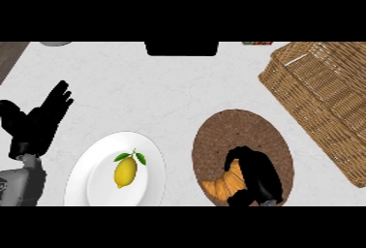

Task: Pick the croissant from the placemat and place it in the basket

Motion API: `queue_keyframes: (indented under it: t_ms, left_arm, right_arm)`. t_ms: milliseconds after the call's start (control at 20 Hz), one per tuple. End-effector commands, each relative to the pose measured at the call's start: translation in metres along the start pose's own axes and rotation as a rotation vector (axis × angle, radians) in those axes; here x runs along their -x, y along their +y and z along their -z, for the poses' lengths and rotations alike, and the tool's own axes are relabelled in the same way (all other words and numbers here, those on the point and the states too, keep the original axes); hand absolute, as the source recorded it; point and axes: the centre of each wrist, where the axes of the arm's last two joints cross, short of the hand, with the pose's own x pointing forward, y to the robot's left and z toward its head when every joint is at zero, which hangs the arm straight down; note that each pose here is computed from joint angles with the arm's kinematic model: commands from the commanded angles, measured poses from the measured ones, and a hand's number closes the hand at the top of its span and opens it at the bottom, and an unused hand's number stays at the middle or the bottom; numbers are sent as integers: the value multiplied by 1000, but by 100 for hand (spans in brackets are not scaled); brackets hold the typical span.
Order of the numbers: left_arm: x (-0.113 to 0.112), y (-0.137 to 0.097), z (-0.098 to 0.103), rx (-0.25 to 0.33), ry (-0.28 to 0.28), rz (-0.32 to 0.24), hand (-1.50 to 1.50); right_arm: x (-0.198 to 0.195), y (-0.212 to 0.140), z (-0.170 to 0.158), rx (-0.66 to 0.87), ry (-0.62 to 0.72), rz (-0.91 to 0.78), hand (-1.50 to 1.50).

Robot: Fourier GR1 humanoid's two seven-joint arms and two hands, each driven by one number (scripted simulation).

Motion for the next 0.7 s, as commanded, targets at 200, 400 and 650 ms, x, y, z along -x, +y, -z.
queue_keyframes:
  t_ms: [200,400,650]
  left_arm:
    - [-3,-9,10,20,-19,4,0]
    - [-7,-30,15,77,-23,1,0]
    - [-11,-30,16,108,-33,22,0]
  right_arm:
    - [-49,-10,47,80,233,69,150]
    - [-61,-39,81,205,451,156,150]
    - [-101,-66,103,412,415,382,150]
